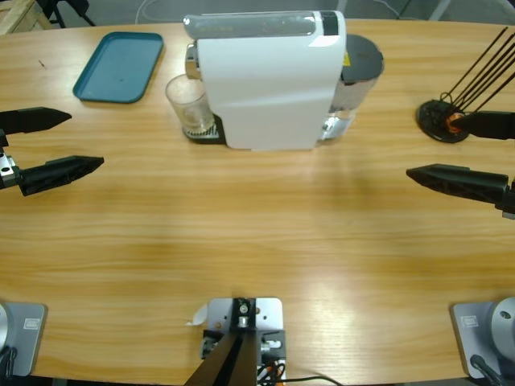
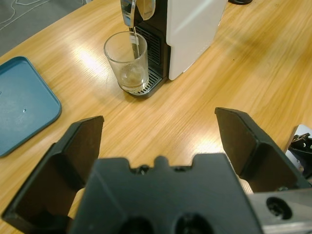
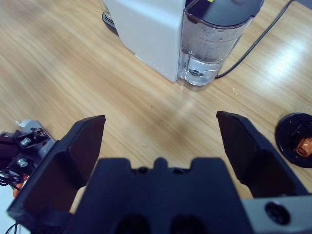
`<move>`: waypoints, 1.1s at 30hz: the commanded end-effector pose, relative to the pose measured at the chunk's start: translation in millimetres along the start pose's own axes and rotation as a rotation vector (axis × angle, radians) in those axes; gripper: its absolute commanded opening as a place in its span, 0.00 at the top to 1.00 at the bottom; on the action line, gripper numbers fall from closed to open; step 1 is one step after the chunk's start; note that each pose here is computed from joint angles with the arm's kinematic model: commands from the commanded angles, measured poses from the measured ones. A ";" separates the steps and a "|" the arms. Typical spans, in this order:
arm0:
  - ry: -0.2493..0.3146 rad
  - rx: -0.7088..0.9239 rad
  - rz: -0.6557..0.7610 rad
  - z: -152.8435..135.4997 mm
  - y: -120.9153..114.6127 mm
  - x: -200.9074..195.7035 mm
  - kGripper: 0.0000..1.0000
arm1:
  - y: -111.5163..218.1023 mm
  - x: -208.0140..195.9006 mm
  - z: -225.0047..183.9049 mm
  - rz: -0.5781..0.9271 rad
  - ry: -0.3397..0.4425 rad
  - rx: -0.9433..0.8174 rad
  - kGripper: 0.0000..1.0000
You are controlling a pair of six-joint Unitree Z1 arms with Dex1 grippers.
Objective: Pour coffee
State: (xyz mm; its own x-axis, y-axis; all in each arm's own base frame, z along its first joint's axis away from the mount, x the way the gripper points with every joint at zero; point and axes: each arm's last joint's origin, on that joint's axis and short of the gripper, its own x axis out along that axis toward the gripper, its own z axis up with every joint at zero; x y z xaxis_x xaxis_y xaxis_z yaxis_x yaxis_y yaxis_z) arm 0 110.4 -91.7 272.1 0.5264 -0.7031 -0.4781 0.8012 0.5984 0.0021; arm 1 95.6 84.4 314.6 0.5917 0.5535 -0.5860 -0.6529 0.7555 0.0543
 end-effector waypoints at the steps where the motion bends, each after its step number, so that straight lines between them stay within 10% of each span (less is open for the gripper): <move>1: 0.033 -0.004 0.005 -11.5 -1.0 2.7 0.00 | -0.8 4.7 -9.2 0.009 0.053 0.003 0.00; 33: 0.052 0.004 0.020 -17.1 0.2 6.8 0.00 | -1.4 8.2 -9.7 0.000 0.053 -0.003 0.00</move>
State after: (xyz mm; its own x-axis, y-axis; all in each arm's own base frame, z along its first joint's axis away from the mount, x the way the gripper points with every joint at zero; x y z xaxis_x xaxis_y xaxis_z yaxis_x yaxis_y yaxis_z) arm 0 113.2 -92.9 267.1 0.5303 -0.6920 -0.4899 0.7950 0.6066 0.0038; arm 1 96.2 85.3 312.9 0.5800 0.5531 -0.5981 -0.6569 0.7517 0.0581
